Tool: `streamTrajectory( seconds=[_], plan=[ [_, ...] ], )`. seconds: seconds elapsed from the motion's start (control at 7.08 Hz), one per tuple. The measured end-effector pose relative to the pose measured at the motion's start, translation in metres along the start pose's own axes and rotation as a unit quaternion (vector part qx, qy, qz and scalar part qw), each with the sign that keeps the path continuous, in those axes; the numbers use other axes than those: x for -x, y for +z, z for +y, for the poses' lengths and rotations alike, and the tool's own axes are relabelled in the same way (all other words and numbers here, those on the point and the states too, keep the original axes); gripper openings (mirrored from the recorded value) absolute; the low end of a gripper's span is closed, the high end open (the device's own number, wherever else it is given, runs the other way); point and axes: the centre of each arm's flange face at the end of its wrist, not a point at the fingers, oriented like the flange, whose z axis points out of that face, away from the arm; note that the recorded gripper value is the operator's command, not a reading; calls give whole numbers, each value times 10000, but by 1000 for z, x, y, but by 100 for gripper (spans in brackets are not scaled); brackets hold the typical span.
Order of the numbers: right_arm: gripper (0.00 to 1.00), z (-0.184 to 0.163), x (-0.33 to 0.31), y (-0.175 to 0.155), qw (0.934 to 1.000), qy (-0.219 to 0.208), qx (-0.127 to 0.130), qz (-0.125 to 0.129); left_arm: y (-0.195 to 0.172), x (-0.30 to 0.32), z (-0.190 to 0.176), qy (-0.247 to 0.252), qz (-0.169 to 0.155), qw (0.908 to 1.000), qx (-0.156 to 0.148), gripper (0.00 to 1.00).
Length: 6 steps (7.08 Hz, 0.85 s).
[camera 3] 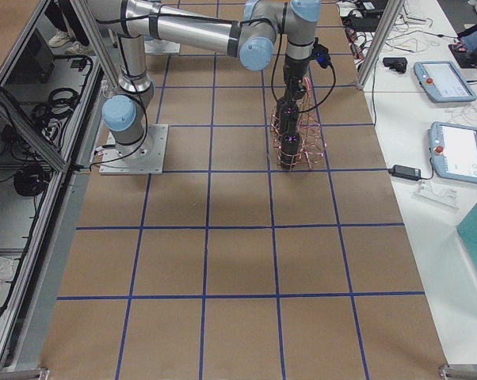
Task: Take wine from basket and place on tray
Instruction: 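Lift the dark bottle out of the rack with the right gripper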
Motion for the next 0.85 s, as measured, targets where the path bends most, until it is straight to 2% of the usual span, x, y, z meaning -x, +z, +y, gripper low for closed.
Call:
streamTrajectory(
  seconds=[0.85],
  plan=[
    [0,50,28,-95,9998,102,168,-94,0,1,0,-3,-3,10000,-1,100]
  ],
)
